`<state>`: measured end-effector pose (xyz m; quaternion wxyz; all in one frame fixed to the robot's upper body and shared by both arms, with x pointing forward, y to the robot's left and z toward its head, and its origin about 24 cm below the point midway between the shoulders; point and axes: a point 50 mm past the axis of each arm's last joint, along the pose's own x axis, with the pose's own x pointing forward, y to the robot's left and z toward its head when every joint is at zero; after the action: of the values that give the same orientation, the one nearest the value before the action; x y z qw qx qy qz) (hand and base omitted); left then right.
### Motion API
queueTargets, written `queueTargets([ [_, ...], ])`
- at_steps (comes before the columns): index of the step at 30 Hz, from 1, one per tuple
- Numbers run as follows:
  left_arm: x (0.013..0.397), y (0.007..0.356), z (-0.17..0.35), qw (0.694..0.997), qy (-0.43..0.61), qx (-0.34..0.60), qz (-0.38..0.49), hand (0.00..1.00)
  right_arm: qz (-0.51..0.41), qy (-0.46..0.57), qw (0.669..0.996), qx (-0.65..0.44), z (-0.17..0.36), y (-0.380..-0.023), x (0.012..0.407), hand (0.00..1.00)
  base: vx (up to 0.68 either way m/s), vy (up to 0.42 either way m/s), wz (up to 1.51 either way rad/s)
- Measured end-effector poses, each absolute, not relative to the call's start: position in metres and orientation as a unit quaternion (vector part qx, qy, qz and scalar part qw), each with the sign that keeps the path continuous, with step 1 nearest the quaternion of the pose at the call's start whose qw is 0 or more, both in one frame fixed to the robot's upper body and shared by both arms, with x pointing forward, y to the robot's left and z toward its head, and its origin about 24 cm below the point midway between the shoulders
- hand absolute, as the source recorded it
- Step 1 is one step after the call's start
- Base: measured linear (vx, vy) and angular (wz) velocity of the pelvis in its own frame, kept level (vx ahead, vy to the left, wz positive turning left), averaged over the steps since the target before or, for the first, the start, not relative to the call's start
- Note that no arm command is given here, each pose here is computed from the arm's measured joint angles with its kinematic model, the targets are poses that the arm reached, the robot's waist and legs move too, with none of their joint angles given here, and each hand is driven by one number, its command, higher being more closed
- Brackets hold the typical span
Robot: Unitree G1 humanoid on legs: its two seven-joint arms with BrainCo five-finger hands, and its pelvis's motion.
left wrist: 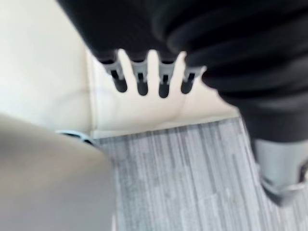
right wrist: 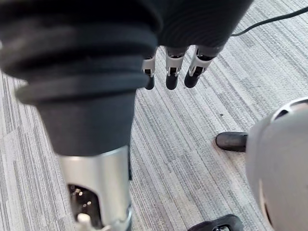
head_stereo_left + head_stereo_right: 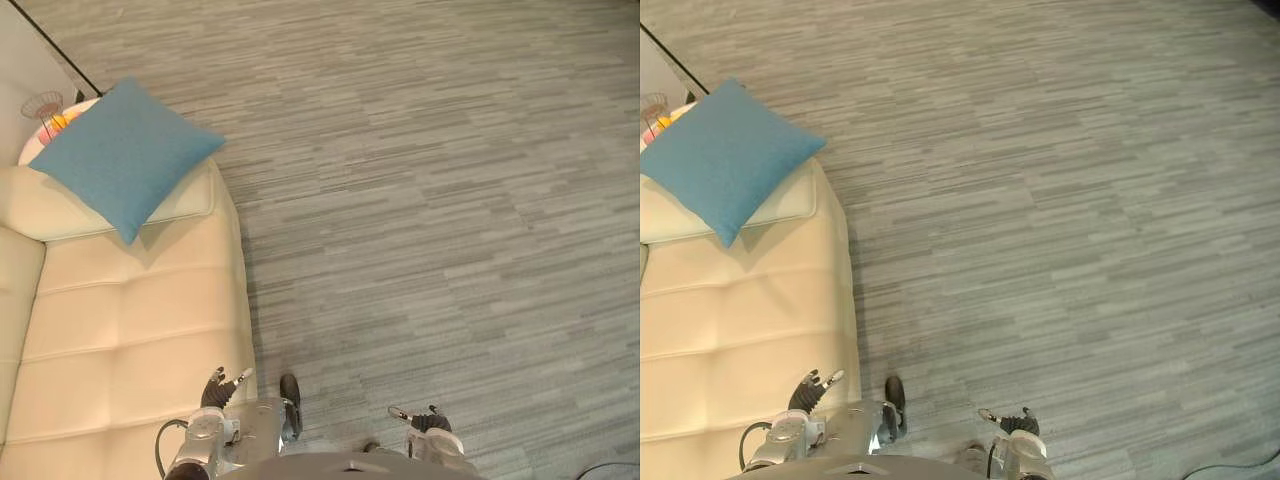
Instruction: Pick up cushions and gather them together orderly.
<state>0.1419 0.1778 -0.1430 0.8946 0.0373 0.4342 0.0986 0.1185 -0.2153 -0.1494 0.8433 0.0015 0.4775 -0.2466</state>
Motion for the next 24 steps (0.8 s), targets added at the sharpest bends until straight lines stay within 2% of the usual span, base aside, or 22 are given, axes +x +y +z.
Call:
queueTargets([
  [4, 0.135, 0.187, -0.146, 0.884, 0.454, 0.064, 0.089, 0.00, -0.241, 0.470, 0.849, 0.007, -0.148, -0.214, 0.123, 0.00, 0.55, 0.114, 0.37],
  [10, 0.140, 0.175, -0.145, 0.888, 0.450, 0.058, 0.076, 0.00, -0.243, 0.434, 0.868, 0.002, -0.137, -0.221, 0.143, 0.00, 0.47, -0.062, 0.57],
  [14, 0.134, 0.179, -0.148, 0.882, 0.460, 0.061, 0.081, 0.00, -0.245, 0.443, 0.862, 0.002, -0.140, -0.221, 0.138, 0.00, 0.56, -0.288, 0.82],
  [18, 0.130, 0.167, -0.152, 0.878, 0.470, 0.046, 0.078, 0.00, -0.271, 0.443, 0.854, -0.002, -0.138, -0.240, 0.131, 0.00, 0.55, -0.388, 0.87],
  [24, 0.135, 0.172, -0.148, 0.884, 0.456, 0.031, 0.099, 0.00, -0.261, 0.453, 0.852, -0.022, -0.140, -0.242, 0.122, 0.00, 0.48, -0.301, 0.46],
])
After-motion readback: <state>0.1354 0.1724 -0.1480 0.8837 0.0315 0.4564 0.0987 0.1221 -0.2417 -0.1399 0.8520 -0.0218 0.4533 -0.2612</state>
